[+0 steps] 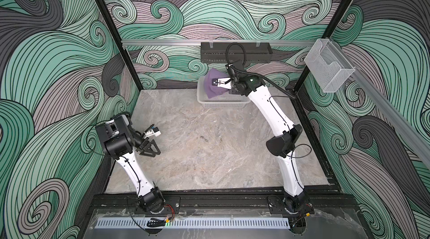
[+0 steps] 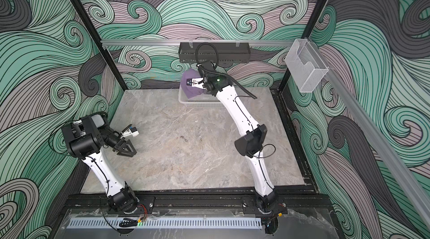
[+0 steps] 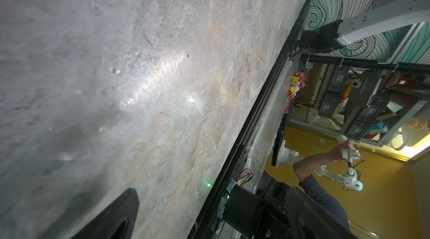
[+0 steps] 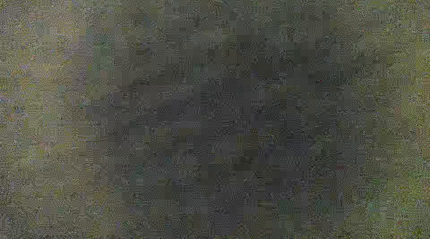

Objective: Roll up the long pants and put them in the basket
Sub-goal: Place the long pant in the bin.

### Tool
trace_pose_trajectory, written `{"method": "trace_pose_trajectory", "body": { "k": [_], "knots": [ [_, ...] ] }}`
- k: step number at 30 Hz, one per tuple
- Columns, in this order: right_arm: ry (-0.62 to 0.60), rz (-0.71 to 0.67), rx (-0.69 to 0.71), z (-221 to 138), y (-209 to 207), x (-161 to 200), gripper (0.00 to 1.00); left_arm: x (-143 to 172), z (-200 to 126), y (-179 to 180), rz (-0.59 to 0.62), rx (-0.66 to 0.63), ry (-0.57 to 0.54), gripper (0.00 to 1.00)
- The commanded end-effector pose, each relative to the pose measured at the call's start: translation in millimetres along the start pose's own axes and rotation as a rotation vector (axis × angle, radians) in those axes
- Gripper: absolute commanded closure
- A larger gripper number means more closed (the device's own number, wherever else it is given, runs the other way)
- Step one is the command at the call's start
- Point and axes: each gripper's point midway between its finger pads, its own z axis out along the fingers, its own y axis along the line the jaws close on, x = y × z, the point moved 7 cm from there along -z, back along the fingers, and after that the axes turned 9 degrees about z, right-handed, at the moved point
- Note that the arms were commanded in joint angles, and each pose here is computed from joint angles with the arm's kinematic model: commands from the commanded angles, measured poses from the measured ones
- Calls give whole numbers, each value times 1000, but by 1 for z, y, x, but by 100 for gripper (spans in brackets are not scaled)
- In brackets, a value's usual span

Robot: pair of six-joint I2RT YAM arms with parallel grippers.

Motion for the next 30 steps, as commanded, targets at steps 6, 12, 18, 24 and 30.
{"method": "trace_pose_trajectory", "body": {
  "k": [6, 12, 18, 24, 30],
  "knots": [
    [-35, 206, 120, 93, -7, -2, 100, 3, 11, -9, -73, 108, -37, 1],
    [-90, 202, -27, 115, 26, -6, 100, -1, 6, -4, -84, 102, -45, 1],
    [-122, 160, -239, 114, 60, -5, 44, -5, 6, -3, -82, 111, -55, 1],
    [-108, 141, -352, 117, 80, 1, 2, -3, 8, -7, -78, 114, -53, 1],
    [-157, 217, -423, 107, 81, -2, 1, 0, 11, -5, -87, 115, -41, 1]
  ]
}}
